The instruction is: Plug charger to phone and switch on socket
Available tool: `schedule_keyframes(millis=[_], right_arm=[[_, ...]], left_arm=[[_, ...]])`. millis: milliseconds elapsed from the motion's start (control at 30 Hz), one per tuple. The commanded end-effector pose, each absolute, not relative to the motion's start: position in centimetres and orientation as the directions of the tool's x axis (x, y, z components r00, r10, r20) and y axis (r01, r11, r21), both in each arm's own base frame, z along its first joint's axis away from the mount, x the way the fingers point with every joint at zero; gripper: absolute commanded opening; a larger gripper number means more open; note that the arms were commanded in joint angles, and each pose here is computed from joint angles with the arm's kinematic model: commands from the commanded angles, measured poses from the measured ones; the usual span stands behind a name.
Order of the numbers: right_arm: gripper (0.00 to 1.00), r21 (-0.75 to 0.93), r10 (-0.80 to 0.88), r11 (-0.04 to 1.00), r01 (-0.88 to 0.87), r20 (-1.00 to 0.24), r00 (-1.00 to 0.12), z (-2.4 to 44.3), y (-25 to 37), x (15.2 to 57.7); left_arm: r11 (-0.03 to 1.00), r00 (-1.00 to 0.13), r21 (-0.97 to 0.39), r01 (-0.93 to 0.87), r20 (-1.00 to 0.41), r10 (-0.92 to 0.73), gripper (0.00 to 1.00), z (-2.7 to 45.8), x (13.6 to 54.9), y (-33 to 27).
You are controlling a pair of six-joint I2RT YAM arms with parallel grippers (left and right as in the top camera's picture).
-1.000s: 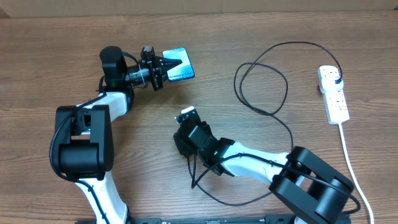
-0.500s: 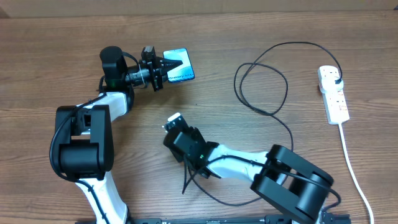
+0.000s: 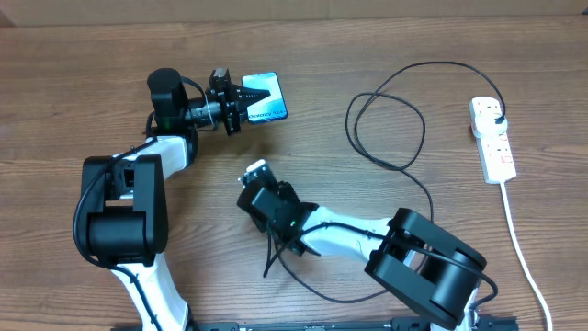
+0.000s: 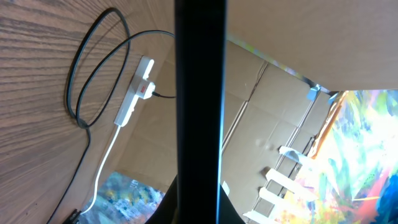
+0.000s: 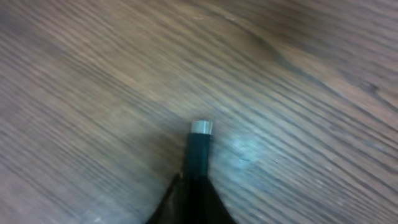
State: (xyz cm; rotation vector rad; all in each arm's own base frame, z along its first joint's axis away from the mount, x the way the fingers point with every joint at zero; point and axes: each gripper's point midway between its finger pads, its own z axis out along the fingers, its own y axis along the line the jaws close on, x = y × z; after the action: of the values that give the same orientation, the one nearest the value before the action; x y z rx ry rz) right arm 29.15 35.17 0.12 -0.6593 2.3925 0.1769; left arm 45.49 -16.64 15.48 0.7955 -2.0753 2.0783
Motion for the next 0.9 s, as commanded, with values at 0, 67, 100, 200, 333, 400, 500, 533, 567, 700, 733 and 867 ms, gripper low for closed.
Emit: schedule_keyframes(millis=[0,67,100,200,333,400,500,533,567,700,733,867], right_arm=[[0.04,-0.027,-0.405,0.885,-0.465,-0.537,-0.74,-1.2,33.7,29.7],[0.04,0.015,-0.381,0.895,-0.446,-0.495,-0.781,-0.8,33.6,29.6],[0.04,0.037,-0.351,0.908,-0.417,-0.476,-0.806,-0.4,33.4,29.6],[0.04,0.143,-0.285,0.917,-0.373,-0.421,-0.861,1.2,32.9,29.6],[0.04,0.347,-0.242,0.862,-0.369,-0.357,-0.902,4.3,33.2,29.1],[0.04,0.412,-0.229,0.834,-0.366,-0.346,-0.91,5.7,33.2,29.2],[0.04,0.444,-0.231,0.81,-0.383,-0.358,-0.905,7.4,32.9,29.2],[0.04,0.451,-0.253,0.793,-0.41,-0.369,-0.894,8.0,33.0,29.0],[0.04,0.458,-0.273,0.775,-0.435,-0.377,-0.885,8.5,33.1,28.7],[0.04,0.471,-0.294,0.763,-0.443,-0.358,-0.886,9.2,32.8,27.7],[0.04,0.469,-0.295,0.767,-0.437,-0.348,-0.89,9.1,32.5,27.6],[0.04,0.472,-0.29,0.775,-0.421,-0.326,-0.9,8.6,31.5,27.3]], left_arm=[[-0.049,-0.897,-0.937,-0.347,0.347,-0.272,0.04,16.4,45.6,-16.4],[-0.044,-0.904,-0.943,-0.329,0.328,-0.273,0.04,16.4,45.6,-16.4],[-0.041,-0.907,-0.946,-0.322,0.321,-0.272,0.04,16.4,45.5,-16.5],[-0.03,-0.92,-0.958,-0.284,0.282,-0.273,0.04,16.4,45.5,-16.4],[-0.005,-0.936,-0.971,-0.24,0.232,-0.263,0.04,15.9,45.2,-16.2],[0.009,-0.941,-0.973,-0.23,0.22,-0.259,0.04,15.4,45.0,-16.1],[0.034,-0.956,-0.986,-0.165,0.152,-0.25,0.04,15.0,44.8,-16.1],[0.038,-0.961,-0.989,-0.144,0.131,-0.242,0.04,15.1,44.7,-16.1],[0.04,-0.963,-0.99,-0.137,0.123,-0.24,0.04,15.1,44.6,-16.2],[0.046,-0.963,-0.99,-0.136,0.121,-0.24,0.04,14.8,44.6,-16.1],[0.05,-0.967,-0.992,-0.117,0.102,-0.235,0.04,14.8,44.5,-16.2],[0.054,-0.971,-0.993,-0.103,0.089,-0.221,0.04,14.7,44.2,-16.2]])
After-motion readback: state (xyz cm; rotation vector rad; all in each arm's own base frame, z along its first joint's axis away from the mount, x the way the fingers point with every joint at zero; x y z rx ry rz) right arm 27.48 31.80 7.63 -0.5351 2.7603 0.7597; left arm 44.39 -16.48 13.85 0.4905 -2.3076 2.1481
